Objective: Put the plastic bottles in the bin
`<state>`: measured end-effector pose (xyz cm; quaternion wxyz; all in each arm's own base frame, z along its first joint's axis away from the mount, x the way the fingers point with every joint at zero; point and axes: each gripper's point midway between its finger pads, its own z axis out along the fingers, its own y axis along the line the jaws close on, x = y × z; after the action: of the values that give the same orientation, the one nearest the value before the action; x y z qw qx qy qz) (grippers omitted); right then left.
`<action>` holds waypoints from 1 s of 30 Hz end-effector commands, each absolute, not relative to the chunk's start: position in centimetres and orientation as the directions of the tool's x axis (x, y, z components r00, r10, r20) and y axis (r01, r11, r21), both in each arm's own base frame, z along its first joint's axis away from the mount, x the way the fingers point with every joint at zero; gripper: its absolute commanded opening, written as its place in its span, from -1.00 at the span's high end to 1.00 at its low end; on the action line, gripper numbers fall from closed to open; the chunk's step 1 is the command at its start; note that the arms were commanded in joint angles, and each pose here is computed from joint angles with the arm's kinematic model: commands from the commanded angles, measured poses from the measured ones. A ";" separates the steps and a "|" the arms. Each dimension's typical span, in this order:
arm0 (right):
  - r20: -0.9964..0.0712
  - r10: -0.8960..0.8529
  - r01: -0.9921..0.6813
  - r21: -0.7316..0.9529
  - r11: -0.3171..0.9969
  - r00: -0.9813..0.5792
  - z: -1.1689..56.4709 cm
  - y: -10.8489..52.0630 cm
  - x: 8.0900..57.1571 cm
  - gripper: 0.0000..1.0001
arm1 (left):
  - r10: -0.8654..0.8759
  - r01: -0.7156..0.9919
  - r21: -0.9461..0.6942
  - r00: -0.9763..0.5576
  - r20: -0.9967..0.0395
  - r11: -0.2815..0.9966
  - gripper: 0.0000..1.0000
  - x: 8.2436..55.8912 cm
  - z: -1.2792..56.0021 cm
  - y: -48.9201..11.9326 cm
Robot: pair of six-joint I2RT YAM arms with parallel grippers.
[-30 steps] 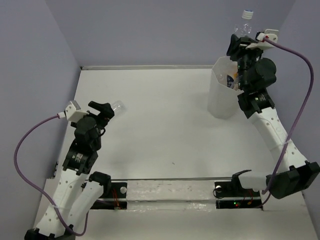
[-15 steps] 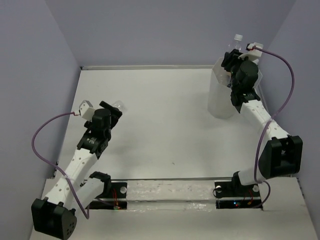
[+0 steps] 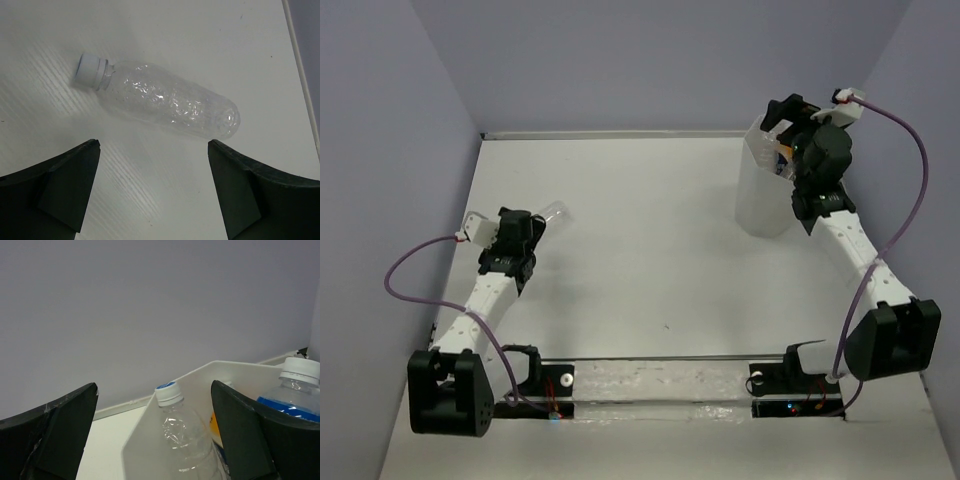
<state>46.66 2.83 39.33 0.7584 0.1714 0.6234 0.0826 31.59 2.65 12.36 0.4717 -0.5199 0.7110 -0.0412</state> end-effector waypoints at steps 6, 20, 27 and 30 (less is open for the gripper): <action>-0.898 0.420 -0.186 0.393 0.900 0.133 42.8 6.9 40.1 -0.99 | -0.772 -0.757 -0.560 0.120 -0.624 0.336 -0.98 34.1 12.0 5.6; -0.952 0.291 -0.614 0.288 0.735 -0.099 38.2 16.7 35.0 -0.99 | -0.798 -0.844 -0.470 0.086 -0.597 0.260 -0.98 37.6 7.1 6.0; -0.962 0.226 -0.695 0.267 0.667 -0.153 37.0 20.2 34.7 -0.99 | -0.777 -0.860 -0.456 0.121 -0.618 0.228 -0.97 39.8 6.5 7.7; -0.963 0.214 -0.705 0.265 0.658 -0.162 36.8 20.8 34.7 -0.99 | -0.776 -0.875 -0.424 0.094 -0.623 0.234 -0.87 40.5 5.4 8.2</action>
<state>35.68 19.56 33.84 0.6045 -0.1440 0.6965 0.3587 39.32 6.12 4.98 0.3960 -0.6046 0.6901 0.0375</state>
